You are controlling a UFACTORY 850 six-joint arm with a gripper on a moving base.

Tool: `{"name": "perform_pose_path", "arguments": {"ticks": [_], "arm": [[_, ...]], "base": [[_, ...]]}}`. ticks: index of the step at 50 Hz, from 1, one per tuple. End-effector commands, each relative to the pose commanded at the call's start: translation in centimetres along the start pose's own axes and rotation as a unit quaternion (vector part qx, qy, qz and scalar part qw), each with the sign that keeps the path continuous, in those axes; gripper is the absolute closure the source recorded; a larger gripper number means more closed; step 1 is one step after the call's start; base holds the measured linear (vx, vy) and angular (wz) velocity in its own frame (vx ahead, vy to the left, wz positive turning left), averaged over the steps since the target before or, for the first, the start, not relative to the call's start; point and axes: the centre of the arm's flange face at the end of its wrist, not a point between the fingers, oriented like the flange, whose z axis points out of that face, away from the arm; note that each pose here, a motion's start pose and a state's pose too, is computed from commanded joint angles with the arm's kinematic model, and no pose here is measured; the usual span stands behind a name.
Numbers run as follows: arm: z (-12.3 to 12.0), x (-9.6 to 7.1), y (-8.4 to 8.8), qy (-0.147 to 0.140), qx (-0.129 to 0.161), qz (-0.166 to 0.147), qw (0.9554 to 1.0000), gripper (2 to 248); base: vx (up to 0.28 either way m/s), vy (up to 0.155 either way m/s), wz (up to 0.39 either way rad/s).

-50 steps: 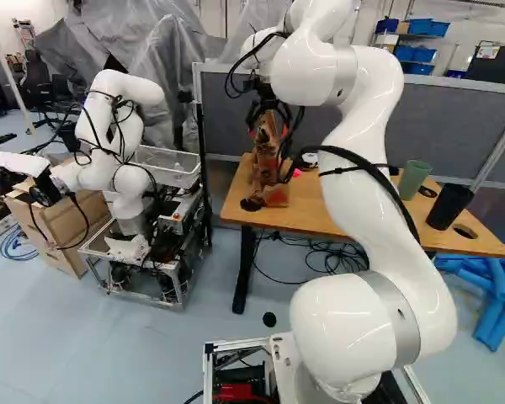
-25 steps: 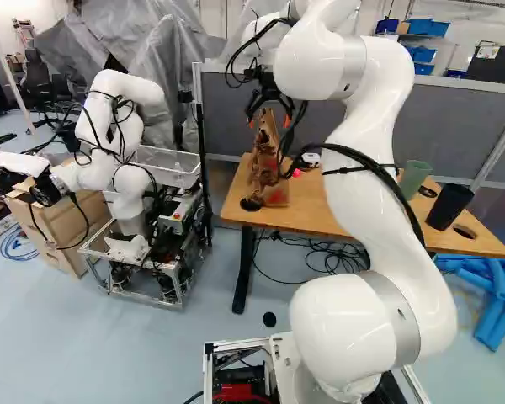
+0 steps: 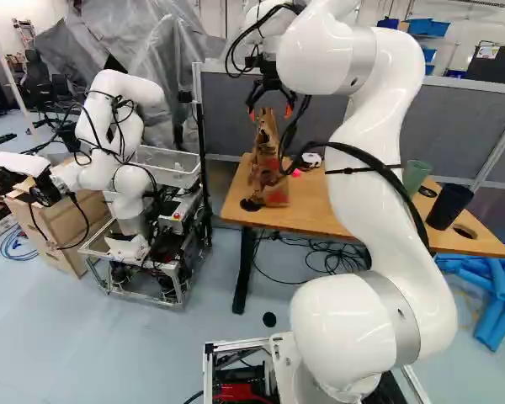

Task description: Pick up the bag on the ground and place it on the table

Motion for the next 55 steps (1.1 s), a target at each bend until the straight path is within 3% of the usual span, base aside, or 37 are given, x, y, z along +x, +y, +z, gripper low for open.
{"name": "perform_pose_path", "arguments": {"ticks": [33,55], "arm": [[-0.06,-0.01,0.00,0.000,0.000,0.000,1.0000,3],[-0.06,-0.01,0.00,0.000,0.000,0.000,1.0000,3]], "base": [[-0.022,0.001,0.003],[-0.090,0.053,-0.005]]}}
